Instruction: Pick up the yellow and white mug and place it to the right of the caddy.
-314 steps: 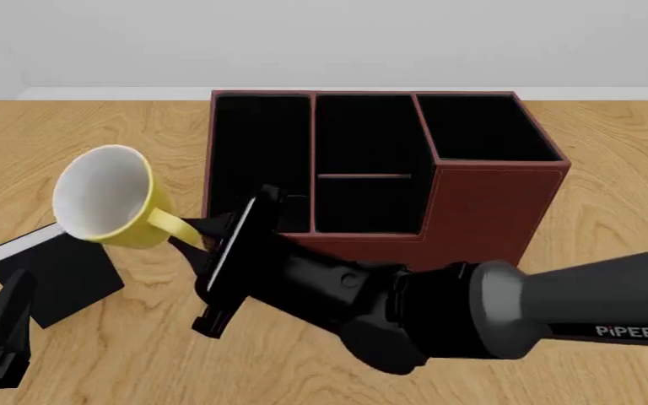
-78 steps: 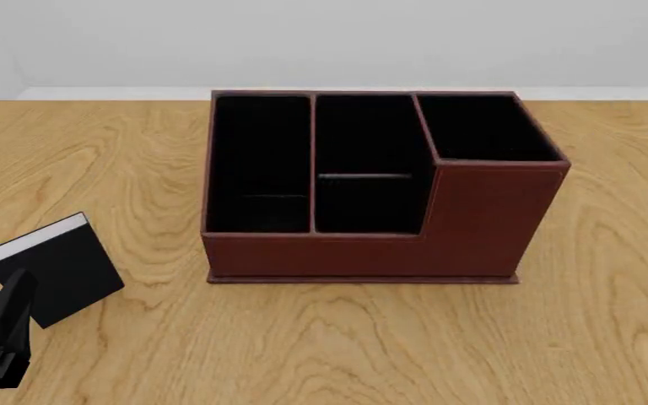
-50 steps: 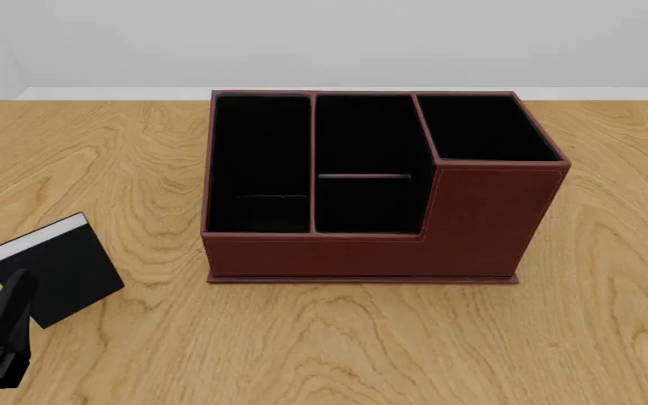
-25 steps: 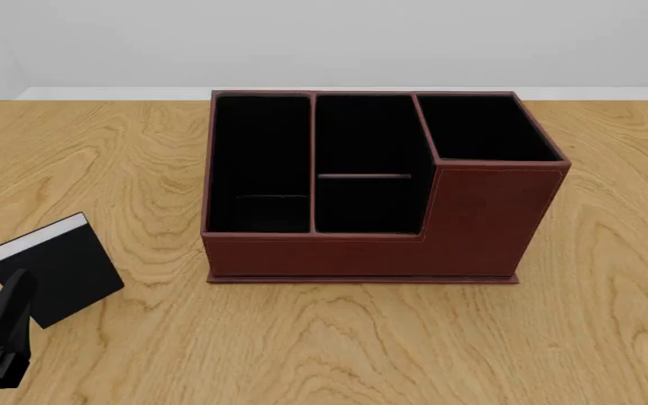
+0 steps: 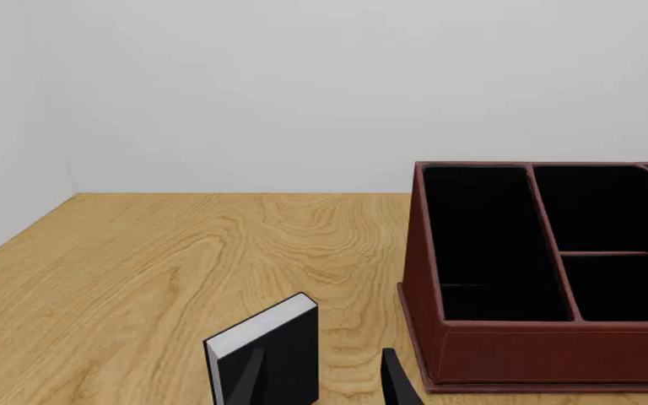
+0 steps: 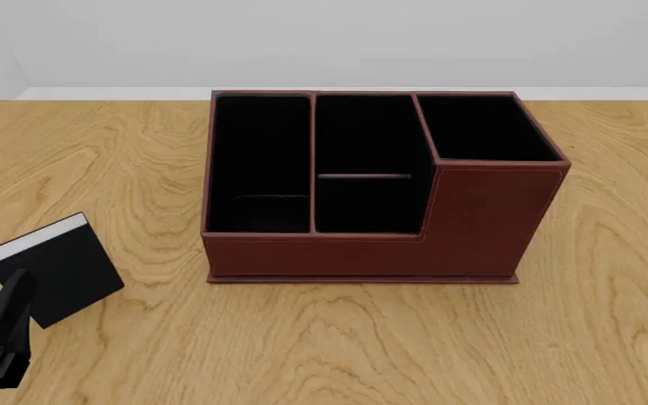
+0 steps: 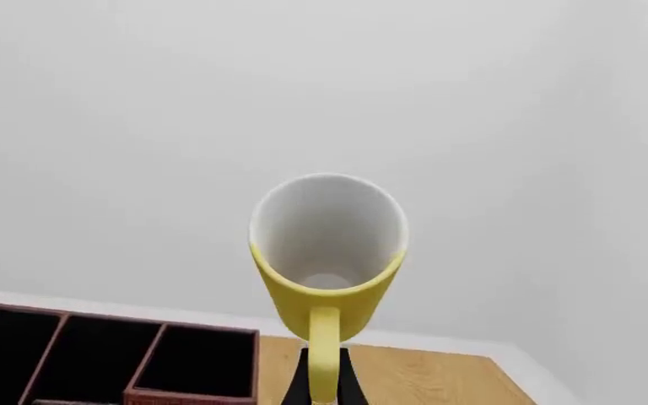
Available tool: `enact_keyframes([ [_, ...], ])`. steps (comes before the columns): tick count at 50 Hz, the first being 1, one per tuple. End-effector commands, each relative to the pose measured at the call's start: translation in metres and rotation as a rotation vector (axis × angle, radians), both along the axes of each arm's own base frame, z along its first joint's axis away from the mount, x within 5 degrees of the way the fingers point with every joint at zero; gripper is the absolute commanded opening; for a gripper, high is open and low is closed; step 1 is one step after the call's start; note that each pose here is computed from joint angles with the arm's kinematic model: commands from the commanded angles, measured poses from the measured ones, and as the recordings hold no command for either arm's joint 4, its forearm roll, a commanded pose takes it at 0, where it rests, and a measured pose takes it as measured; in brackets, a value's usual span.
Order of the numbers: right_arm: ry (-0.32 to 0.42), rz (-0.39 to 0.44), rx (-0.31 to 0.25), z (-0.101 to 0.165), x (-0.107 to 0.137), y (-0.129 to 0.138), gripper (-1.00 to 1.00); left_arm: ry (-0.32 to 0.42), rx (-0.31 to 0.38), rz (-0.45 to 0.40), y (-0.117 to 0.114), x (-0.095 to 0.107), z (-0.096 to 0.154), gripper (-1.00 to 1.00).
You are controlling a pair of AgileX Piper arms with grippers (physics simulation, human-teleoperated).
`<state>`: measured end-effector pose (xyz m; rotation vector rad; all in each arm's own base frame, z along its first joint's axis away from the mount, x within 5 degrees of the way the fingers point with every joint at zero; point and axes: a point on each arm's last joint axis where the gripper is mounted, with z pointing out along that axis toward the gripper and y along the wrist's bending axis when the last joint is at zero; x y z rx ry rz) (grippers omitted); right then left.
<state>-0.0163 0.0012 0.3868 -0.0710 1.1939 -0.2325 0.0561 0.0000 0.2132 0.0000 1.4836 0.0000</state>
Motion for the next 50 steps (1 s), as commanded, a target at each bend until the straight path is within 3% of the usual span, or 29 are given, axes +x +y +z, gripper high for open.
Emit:
enact_keyframes([
  [1, 0.009, -0.003, 0.048, -0.002, 0.005, 0.0, -1.0, 0.0, 0.0, 0.0, 0.0, 0.0, 0.0, 1.0],
  [32, 0.106, -0.041, 0.139, -0.035, 0.043, -0.005, -1.0, 0.0, 0.0, 0.0, 0.0, 0.0, 0.0, 1.0],
  [50, 0.146, -0.05, 0.204, -0.067, 0.064, -0.01, -1.0, 0.0, 0.0, 0.0, 0.0, 0.0, 0.0, 1.0],
])
